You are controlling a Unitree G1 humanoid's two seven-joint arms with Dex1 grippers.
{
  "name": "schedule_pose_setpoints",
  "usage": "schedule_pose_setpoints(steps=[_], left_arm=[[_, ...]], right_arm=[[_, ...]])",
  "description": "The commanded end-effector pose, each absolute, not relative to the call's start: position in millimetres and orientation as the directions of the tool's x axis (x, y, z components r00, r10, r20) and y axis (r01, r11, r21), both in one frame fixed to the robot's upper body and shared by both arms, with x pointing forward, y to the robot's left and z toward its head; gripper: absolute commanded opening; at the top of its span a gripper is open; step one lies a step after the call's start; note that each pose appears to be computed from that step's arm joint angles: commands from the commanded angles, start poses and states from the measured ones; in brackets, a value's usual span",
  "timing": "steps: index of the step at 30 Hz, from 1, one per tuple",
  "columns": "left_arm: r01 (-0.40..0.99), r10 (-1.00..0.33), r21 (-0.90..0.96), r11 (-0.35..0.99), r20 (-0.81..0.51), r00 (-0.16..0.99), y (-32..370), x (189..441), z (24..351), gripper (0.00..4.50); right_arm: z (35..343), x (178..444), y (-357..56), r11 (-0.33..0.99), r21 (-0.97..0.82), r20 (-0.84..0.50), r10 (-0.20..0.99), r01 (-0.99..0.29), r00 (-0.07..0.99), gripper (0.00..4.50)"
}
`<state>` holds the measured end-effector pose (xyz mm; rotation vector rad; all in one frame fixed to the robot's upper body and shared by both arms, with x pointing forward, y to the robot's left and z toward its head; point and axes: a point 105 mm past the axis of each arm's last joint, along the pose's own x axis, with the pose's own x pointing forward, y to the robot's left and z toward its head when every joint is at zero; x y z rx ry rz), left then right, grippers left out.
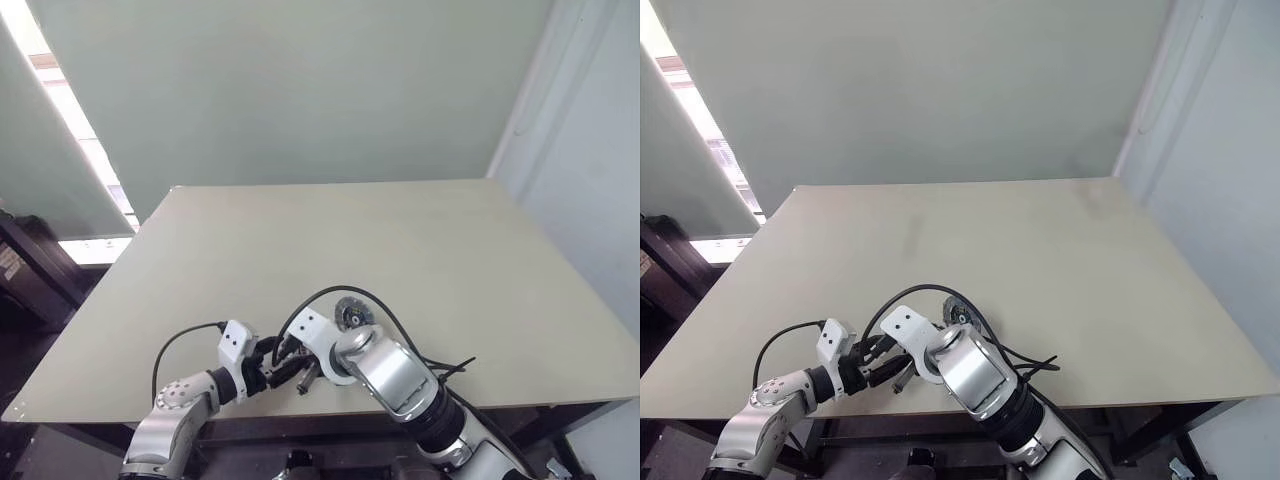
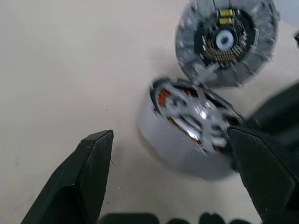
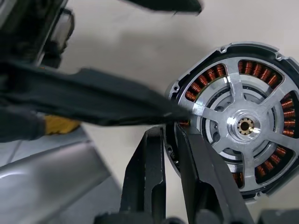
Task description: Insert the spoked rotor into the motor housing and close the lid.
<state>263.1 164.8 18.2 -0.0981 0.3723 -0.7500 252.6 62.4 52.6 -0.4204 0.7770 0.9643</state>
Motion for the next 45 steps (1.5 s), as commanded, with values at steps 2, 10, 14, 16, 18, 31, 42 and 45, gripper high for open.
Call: schedule_pose_setpoints(steps=[2, 10, 14, 16, 18, 31, 42, 45], left_arm=[[0.653, -0.681, -0.194, 0.732, -0.229, 0.695, 173.9, 266.7, 35.5, 4.18], [0.657, -0.683, -0.19, 0.73, -0.233, 0.692, 182.4, 262.6, 36.1, 4.18], [0.66, -0.686, -0.188, 0.727, -0.236, 0.689, 180.3, 263.0, 34.4, 4.18], [0.662, -0.688, -0.187, 0.726, -0.236, 0.687, 178.6, 263.2, 33.6, 4.18], [0.666, -0.691, -0.187, 0.722, -0.239, 0.682, 177.0, 262.4, 32.3, 4.18], [0.63, -0.663, -0.208, 0.749, -0.249, 0.706, 190.1, 259.2, 29.9, 4.18], [0.583, -0.629, -0.238, 0.777, -0.264, 0.731, 203.6, 249.3, 26.3, 4.18], [0.601, -0.649, -0.246, 0.761, -0.255, 0.717, 195.0, 249.1, 26.1, 4.18]], right_arm=[[71.3, 259.5, 67.1, 0.563, -0.02, -0.709, 0.574, -0.826, 0.409, 0.09], [70.3, 267.0, 69.4, 0.595, -0.038, -0.697, 0.56, -0.803, 0.448, 0.09], [67.9, 265.0, 71.5, 0.579, -0.027, -0.696, 0.574, -0.815, 0.432, 0.09], [67.7, 264.6, 72.1, 0.573, -0.023, -0.692, 0.582, -0.819, 0.426, 0.09], [67.2, 263.8, 72.2, 0.554, -0.028, -0.692, 0.59, -0.832, 0.417, 0.81], [86.8, 263.9, 71.5, 0.475, -0.05, -0.626, 0.671, -0.878, 0.398, 4.11], [171.9, 296.5, 38.1, 0.441, -0.167, -0.204, 0.859, -0.882, 0.469, 4.11], [177.6, 321.9, 8.5, 0.529, -0.224, -0.163, 0.807, -0.818, 0.567, 4.11]])
